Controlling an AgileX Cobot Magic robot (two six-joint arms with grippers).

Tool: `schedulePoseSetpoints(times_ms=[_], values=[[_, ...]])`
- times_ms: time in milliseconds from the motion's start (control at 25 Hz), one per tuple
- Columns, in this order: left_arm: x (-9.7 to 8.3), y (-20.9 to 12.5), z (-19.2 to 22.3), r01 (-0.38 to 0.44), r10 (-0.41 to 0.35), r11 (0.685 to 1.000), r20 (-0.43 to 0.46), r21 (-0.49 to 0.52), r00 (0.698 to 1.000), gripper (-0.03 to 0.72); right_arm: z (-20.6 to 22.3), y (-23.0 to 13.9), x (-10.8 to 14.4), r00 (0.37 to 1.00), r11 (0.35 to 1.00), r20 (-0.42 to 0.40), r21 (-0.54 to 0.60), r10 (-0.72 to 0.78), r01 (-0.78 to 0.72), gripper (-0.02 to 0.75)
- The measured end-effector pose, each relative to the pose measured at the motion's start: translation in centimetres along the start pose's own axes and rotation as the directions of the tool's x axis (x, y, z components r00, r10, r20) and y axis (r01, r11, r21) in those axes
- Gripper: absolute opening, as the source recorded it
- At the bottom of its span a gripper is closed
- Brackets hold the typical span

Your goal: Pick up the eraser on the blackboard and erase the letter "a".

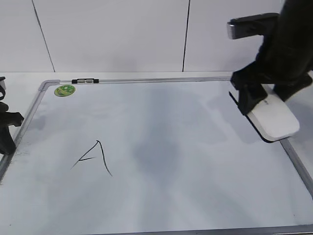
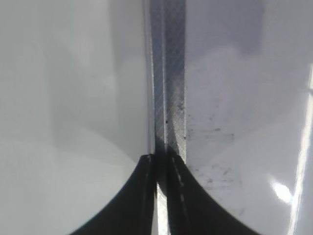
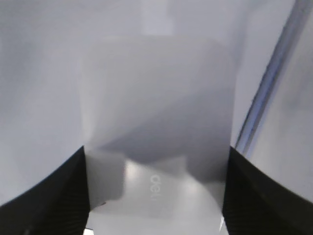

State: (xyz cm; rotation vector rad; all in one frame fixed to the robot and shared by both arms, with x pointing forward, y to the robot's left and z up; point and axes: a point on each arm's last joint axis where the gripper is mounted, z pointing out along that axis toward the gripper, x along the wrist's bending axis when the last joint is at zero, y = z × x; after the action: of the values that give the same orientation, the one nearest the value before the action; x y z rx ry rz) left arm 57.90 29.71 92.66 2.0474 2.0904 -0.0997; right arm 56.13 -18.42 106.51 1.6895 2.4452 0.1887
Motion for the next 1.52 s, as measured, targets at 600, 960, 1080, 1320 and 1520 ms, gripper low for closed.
schedulePoseSetpoints(times_ms=[600, 960, 1080, 1320, 1520], values=[[0.0, 0.0, 0.0, 0.000, 0.000, 1.000, 0.000, 0.000, 1.000, 0.036, 4.4, -3.4, -6.0, 0.968, 0.969, 0.022, -0.015, 0.249, -0.248, 0.532], [0.0, 0.0, 0.0, 0.001, -0.001, 1.000, 0.001, 0.000, 1.000, 0.036, 6.9, -2.6, -6.5, 0.966, 0.966, 0.022, -0.012, 0.257, -0.257, 0.532], [0.0, 0.0, 0.0, 0.001, -0.001, 1.000, 0.001, 0.002, 1.000, 0.036, 8.4, -2.3, -6.5, 0.967, 0.967, 0.021, 0.009, 0.255, -0.256, 0.532], [0.0, 0.0, 0.0, 0.001, -0.001, 1.000, 0.002, 0.002, 1.000, 0.036, 9.9, -1.7, -6.5, 0.966, 0.966, 0.012, 0.031, 0.257, -0.257, 0.532], [0.0, 0.0, 0.0, 0.001, -0.001, 1.000, 0.002, 0.002, 1.000, 0.036, 10.0, -0.2, -6.8, 0.966, 0.966, 0.011, 0.008, 0.258, -0.258, 0.532]])
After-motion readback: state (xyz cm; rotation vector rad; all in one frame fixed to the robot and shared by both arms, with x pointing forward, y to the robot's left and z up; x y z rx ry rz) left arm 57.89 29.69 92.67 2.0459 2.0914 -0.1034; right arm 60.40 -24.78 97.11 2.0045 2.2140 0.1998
